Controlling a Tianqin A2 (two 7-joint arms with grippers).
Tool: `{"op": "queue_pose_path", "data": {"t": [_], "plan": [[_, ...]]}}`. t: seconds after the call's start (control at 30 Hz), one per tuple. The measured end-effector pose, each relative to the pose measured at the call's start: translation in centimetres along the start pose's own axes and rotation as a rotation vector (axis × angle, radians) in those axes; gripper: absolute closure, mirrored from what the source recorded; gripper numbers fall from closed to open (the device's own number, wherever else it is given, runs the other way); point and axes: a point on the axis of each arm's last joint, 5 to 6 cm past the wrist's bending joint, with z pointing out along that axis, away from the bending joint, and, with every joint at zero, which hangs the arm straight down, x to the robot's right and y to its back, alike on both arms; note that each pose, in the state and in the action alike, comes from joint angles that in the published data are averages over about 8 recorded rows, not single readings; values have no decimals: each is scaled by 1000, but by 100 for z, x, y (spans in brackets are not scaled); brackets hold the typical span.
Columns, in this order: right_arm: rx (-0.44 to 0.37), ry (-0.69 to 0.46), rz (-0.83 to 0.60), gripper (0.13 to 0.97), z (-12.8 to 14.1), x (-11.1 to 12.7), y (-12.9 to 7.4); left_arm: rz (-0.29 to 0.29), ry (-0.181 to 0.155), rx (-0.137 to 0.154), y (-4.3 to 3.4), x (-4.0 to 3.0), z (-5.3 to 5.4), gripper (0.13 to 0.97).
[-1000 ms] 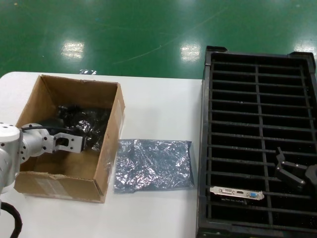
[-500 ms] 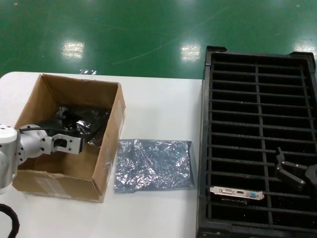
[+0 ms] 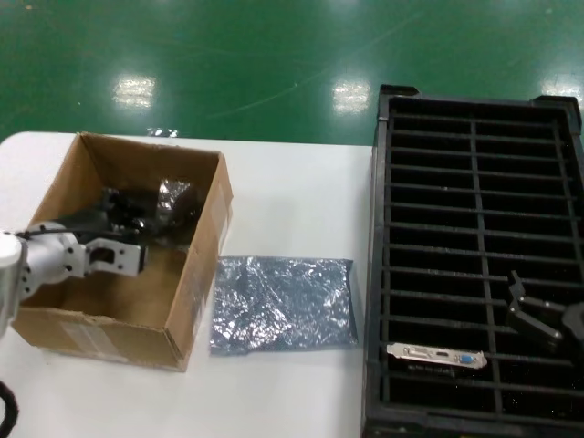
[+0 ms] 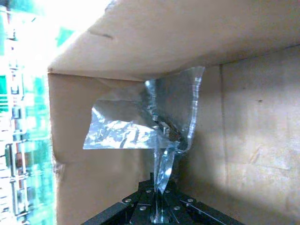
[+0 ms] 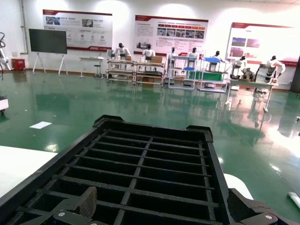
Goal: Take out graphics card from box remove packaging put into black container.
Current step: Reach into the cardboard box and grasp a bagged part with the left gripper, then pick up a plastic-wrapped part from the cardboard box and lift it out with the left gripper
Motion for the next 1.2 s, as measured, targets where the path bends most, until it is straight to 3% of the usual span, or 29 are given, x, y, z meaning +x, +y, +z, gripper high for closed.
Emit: {"op": "queue_pose_path", "data": {"t": [0.27, 0.5, 0.8, 1.2], "plan": [[0, 0, 0, 130, 0, 0, 0, 8, -51, 4, 38, -79, -170, 957], [0, 0, 0, 130, 0, 0, 0, 15, -116, 8, 21, -177, -445, 958], [0, 0, 0, 130, 0, 0, 0, 11, -222, 25, -100, -297, -1004, 958], [0, 0, 0, 130, 0, 0, 0, 2, -334, 28, -226, -354, -1818, 958]]}}
